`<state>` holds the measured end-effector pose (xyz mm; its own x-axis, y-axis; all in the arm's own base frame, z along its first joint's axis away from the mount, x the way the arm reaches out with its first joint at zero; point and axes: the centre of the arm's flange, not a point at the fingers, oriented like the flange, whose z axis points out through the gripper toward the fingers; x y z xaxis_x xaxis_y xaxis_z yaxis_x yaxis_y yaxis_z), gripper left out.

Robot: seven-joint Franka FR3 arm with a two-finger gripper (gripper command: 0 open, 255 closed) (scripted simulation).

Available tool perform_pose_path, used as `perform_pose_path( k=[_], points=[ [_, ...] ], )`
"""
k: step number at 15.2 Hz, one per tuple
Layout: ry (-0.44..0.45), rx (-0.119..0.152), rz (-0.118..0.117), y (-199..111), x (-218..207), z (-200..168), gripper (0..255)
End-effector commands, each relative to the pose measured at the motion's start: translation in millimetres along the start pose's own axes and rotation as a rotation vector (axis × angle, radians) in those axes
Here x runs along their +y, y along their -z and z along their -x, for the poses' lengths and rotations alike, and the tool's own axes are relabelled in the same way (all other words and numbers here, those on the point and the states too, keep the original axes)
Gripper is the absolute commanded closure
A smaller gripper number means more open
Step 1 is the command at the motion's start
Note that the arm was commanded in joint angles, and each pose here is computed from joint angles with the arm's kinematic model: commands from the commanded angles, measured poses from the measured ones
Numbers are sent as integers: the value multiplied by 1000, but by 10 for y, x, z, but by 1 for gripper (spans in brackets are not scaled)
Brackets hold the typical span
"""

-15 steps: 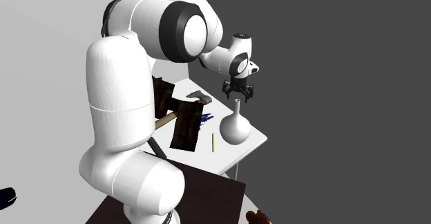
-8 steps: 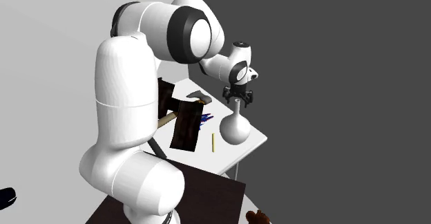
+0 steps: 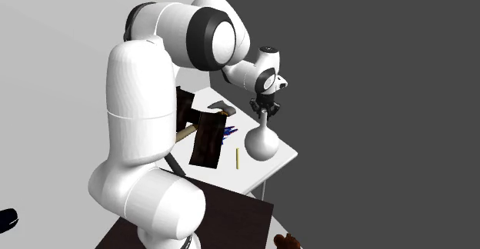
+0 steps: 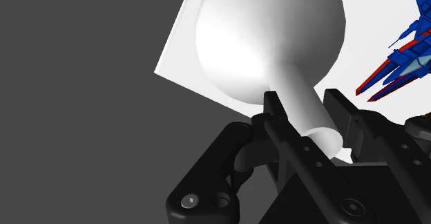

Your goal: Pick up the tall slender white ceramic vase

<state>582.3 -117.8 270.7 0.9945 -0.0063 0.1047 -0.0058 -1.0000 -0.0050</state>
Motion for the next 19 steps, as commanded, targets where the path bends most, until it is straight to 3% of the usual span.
perform_pose_path(
  k=[1,19],
  points=[
    [0,-1,0,-3,1,2,255],
    [0,-1,0,787,-7,-77,255]
  ],
)
